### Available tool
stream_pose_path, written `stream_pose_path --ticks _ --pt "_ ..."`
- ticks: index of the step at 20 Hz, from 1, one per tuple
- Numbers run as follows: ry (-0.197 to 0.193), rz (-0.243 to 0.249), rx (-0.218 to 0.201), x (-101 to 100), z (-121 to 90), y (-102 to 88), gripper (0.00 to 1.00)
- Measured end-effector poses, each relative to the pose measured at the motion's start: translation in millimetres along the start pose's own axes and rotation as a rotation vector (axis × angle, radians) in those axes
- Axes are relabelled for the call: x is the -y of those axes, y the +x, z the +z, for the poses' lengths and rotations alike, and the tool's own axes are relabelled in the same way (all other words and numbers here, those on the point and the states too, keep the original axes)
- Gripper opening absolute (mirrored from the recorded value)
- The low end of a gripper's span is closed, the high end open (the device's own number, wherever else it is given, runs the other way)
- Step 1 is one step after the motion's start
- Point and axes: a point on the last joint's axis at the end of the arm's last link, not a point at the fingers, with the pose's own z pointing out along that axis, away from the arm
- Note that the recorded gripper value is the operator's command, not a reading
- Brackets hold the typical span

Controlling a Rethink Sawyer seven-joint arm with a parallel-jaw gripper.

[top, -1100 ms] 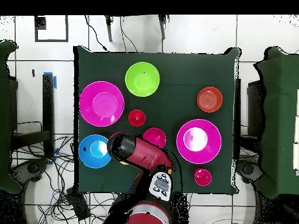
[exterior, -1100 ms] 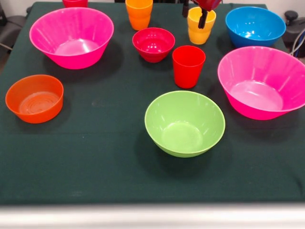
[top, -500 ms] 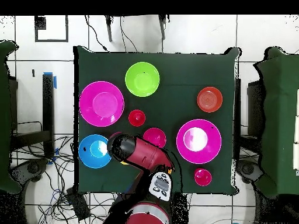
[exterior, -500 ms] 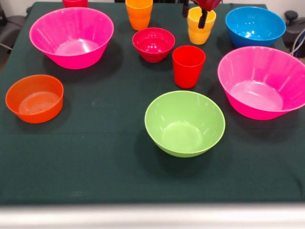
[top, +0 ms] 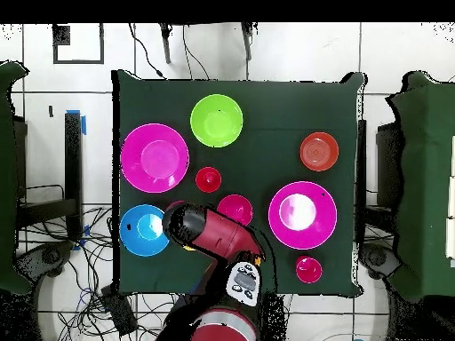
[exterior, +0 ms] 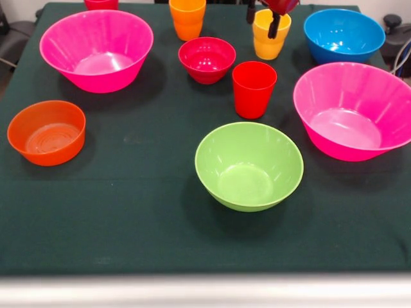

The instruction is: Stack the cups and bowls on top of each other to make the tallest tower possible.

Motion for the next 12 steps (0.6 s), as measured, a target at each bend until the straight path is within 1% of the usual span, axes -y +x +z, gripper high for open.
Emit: stream_pose_path --ticks 7,12 --pt "-0.001 -0.014 0.004 -9.3 0.4 9.3 1.00" --pt "-0.002 -0.026 0.014 -21.7 1.5 20.0 1.00"
